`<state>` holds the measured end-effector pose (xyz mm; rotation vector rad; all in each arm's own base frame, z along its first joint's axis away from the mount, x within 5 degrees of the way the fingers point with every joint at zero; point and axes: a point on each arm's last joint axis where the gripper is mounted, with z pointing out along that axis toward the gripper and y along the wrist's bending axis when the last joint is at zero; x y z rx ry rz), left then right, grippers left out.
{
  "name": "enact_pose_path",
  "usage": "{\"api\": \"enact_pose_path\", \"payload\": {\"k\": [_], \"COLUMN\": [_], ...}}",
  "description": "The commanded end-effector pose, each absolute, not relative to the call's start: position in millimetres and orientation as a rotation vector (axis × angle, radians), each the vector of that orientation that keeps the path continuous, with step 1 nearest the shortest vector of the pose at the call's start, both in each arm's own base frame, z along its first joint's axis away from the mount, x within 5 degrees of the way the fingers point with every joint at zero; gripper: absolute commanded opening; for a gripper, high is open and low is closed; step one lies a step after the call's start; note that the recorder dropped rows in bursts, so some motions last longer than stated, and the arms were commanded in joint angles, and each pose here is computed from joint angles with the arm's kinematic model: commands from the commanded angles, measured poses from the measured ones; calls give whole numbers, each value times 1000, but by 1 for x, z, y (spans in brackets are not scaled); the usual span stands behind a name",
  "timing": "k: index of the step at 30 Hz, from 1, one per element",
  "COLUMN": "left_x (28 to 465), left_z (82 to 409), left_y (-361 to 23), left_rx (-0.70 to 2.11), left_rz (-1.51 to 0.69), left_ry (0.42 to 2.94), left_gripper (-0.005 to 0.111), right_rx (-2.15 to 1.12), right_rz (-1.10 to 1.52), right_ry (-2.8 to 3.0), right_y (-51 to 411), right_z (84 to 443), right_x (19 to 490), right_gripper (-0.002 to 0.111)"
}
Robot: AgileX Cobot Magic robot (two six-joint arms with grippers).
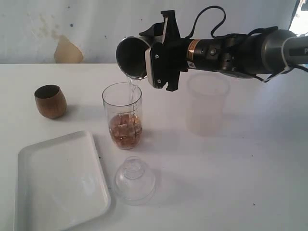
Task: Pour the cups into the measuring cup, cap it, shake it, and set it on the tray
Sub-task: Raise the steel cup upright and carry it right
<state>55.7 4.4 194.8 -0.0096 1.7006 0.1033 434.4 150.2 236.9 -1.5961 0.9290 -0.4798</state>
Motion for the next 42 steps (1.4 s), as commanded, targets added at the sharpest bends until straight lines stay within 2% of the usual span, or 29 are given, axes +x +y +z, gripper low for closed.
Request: {"api": "enact_pose_path", "payload": {"k": [1,16,20,27,33,39,42], "left_x": [56,56,56,56,56,56,56], "left_z": [194,194,194,194,194,194,194], "left_y": [5,5,5,5,5,5,5], "left_rx": [-11,-11,-11,-11,-11,-11,-11], "left_rz": [105,105,105,105,105,105,105], "left_ry": [1695,1695,1695,1695,1695,1695,1695], "left_gripper": [1,1,1,1,1,1,1], "right_rx": [-1562,-1511,-1402,-1073,-669,-638,-696], "right_rz": [-483,-423,-268,155,559,688,653], "right_ry": [897,942,1041,1343,1544,1594,1588], "right_y": [151,152,154,156,158,159,166], "right_z": [249,252,254,256,281,302,317], "right_x": [433,432,430,429,436,423,411], "right_gripper": [0,0,0,0,0,0,0]}}
